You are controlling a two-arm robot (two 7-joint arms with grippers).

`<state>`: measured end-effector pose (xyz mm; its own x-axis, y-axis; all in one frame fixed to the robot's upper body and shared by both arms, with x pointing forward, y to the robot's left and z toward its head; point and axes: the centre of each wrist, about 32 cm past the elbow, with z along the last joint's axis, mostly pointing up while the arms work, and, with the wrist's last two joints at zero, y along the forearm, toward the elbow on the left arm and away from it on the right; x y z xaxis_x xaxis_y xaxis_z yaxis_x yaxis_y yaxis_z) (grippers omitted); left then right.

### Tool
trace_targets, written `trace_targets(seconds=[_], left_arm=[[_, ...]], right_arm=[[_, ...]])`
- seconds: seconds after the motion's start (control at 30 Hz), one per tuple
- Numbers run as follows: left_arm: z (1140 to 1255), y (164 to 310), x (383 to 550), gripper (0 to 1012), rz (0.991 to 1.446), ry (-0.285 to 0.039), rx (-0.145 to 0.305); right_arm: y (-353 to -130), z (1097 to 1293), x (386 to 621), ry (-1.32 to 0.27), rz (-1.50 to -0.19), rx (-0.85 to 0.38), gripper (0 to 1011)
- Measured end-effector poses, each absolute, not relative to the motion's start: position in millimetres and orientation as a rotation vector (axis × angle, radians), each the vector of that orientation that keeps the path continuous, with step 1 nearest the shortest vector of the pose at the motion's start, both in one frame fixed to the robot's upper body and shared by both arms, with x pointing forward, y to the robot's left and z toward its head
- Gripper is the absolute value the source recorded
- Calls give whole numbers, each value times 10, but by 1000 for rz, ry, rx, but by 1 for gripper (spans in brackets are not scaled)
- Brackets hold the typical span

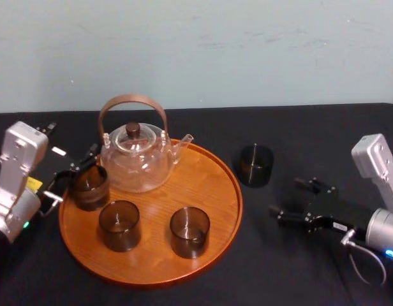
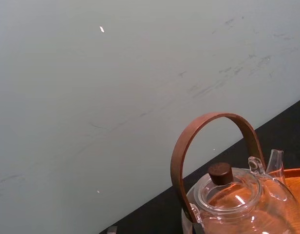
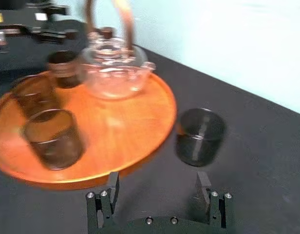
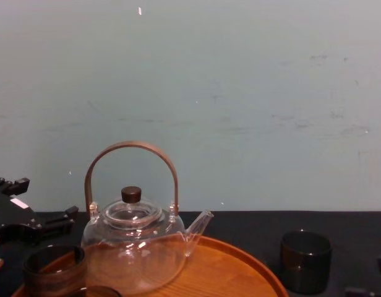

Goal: Pick up the glass from the table and place it on the tray.

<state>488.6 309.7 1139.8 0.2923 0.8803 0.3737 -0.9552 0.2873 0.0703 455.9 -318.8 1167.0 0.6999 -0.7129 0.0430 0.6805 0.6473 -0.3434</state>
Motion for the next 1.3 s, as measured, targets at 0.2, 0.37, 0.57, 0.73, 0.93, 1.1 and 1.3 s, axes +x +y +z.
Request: trace_targets(seconds=[0.2, 0.37, 0.57, 0.73, 0.93, 1.1, 1.3], left_arm=[[11398, 3097, 4886, 1001, 1248, -285, 305], [11398, 3097, 4886, 1001, 1248, -285, 305], [11398, 3097, 4886, 1001, 1248, -285, 304], [11398, 3097, 4886, 1002, 1248, -285, 304], [11398, 3097, 4886, 1001, 1248, -285, 304], [11398, 3097, 4886, 1001, 1248, -285, 304], [11398, 3097, 4886, 1001, 1248, -285, 304]], right_arm=[[-3215, 11650, 4642, 121, -892, -358, 1002], [-3212, 11636, 4714, 128, -929, -367, 1002], [-3176, 11621, 4800, 136, -953, -375, 1002], [-3130, 11614, 4878, 134, -954, -384, 1002], [-3074, 11607, 4971, 130, -953, -393, 1002], [-3033, 11596, 5045, 128, -954, -399, 1002], [-2975, 11580, 5139, 127, -949, -407, 1002]])
